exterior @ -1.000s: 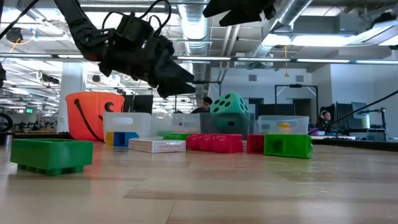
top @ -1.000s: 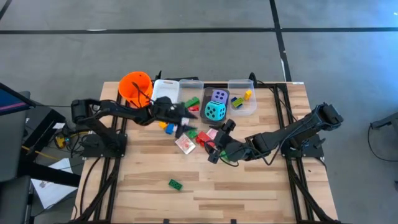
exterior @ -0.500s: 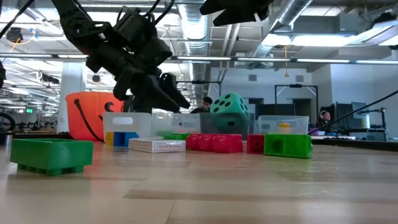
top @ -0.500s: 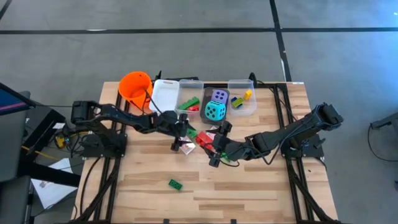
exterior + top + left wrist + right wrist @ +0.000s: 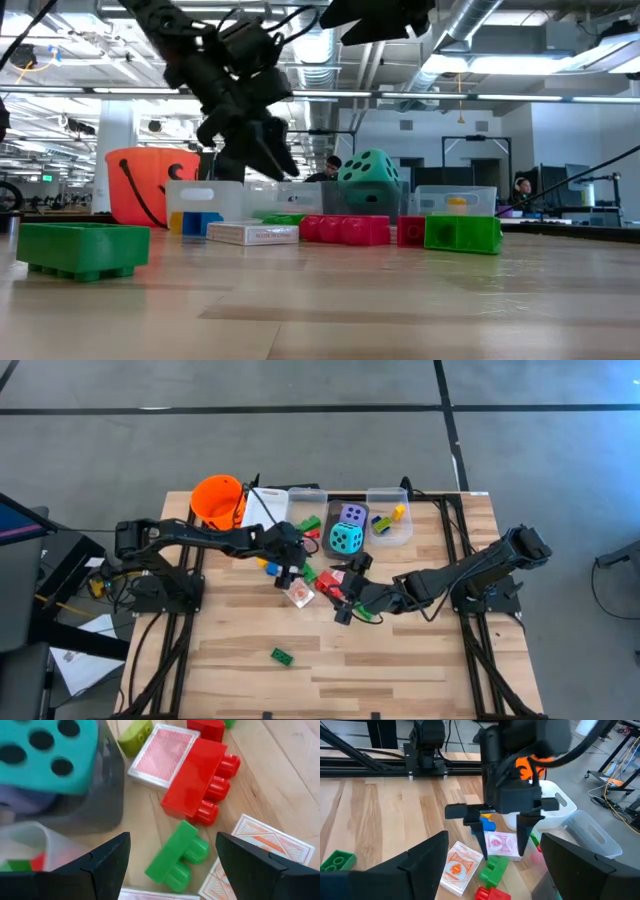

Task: Pick & Place Toys
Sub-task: Put the top large green game piece into the left transparent bin

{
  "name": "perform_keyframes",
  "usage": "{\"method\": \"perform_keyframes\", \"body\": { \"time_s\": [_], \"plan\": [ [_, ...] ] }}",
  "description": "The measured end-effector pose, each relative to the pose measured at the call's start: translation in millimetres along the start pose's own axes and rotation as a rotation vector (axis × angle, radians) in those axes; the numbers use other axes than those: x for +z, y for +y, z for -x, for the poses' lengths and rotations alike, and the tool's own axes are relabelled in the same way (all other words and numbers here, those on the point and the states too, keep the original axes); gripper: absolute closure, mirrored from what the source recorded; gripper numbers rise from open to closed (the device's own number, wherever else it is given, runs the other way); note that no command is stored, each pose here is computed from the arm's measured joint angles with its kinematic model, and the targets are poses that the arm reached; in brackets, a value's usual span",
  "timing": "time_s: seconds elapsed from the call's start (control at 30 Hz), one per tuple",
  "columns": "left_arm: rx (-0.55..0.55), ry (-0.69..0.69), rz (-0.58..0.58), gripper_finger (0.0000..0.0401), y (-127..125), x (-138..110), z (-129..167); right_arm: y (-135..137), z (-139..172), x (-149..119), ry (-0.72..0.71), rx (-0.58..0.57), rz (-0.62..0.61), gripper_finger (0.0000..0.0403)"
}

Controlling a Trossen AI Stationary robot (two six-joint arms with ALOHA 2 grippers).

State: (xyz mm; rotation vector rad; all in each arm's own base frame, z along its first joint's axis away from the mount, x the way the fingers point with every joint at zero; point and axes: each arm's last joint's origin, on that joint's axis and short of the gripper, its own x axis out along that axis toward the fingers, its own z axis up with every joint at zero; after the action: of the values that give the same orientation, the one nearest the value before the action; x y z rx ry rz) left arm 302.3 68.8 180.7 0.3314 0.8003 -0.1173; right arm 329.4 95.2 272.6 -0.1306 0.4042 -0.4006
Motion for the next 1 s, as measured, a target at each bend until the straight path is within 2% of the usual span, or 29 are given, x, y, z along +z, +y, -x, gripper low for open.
{"method": "perform_keyframes", "body": {
  "time_s": [0.2, 0.47, 0.77, 0.87, 1.0],
  "plan": [
    [-0.034, 0.077, -0.021, 0.0116, 3, 4, -1, 1, 0, 0, 0.002, 0.019, 0.000, 0.0092],
    [-0.107, 0.263, -0.061, 0.0116, 5, -3, -42, 1, 0, 0, 0.003, 0.018, 0.000, 0.0092],
    [-0.133, 0.327, -0.071, 0.0120, 8, -5, -60, 1, 1, -4, 0.028, 0.017, 0.011, 0.0092],
    [-0.163, 0.357, -0.056, 0.0140, 5, -8, -58, 1, 1, -4, 0.028, 0.017, -0.001, 0.0092],
    [-0.137, 0.341, 0.003, 0.0197, 7, -5, -56, 1, 1, -4, 0.028, 0.017, -0.006, 0.0092]
  ]
}}
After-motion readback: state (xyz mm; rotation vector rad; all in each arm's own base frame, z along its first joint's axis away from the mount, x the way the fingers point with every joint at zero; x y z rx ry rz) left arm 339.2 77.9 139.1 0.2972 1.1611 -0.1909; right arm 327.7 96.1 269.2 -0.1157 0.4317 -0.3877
